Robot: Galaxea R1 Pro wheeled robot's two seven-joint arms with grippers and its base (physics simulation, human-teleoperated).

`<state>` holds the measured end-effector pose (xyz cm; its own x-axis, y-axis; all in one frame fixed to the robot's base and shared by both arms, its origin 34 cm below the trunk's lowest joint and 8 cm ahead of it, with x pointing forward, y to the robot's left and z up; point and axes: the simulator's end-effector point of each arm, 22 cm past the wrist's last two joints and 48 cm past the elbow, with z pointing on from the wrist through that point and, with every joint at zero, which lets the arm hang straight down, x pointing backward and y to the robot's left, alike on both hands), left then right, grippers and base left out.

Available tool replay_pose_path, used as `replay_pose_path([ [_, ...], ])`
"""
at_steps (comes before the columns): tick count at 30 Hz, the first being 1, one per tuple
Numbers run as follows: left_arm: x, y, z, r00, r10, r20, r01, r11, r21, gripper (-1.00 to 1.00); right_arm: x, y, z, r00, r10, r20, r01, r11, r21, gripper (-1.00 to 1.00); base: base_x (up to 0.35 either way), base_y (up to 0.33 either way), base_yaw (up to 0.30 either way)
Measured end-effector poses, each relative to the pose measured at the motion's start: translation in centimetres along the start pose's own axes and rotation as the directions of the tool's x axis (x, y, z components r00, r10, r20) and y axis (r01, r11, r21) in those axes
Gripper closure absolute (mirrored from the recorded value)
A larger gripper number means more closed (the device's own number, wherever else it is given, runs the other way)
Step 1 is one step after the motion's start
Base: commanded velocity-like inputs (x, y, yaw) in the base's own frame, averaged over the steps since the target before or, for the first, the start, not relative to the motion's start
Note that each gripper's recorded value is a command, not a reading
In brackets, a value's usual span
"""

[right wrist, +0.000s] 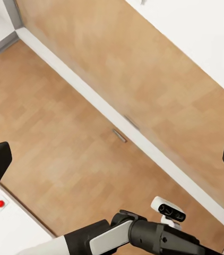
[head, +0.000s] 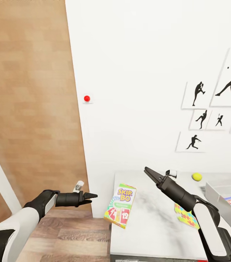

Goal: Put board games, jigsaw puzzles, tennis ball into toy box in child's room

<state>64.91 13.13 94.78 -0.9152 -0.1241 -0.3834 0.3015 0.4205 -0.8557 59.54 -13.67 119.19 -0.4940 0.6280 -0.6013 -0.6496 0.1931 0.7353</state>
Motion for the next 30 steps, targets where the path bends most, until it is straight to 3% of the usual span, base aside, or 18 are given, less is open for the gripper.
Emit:
replay_pose_path([
  [20, 0.0, 0.1, 0.0, 1.000, 0.001, 0.002, -0.001, 1.000, 0.001, -1.00, -0.6, -0.3, -0.5, 1.000, 0.001, 0.013, -0.001, 1.000, 0.009, -1.00, -0.009, 0.000, 0.000],
  [26, 0.1, 0.6, 0.3, 1.000, 0.001, 0.002, -0.001, 1.000, 0.001, -1.00, -1.6, -1.0, -1.8, 0.999, 0.000, 0.035, -0.001, 1.000, 0.024, -1.00, 0.000, 0.000, 0.000],
  [30, 0.1, 1.0, 0.5, 1.000, 0.002, 0.001, -0.002, 1.000, 0.001, -1.00, -2.3, -2.3, -4.4, 0.999, 0.029, 0.040, -0.032, 0.997, 0.067, -1.00, 0.000, 0.000, 0.000],
])
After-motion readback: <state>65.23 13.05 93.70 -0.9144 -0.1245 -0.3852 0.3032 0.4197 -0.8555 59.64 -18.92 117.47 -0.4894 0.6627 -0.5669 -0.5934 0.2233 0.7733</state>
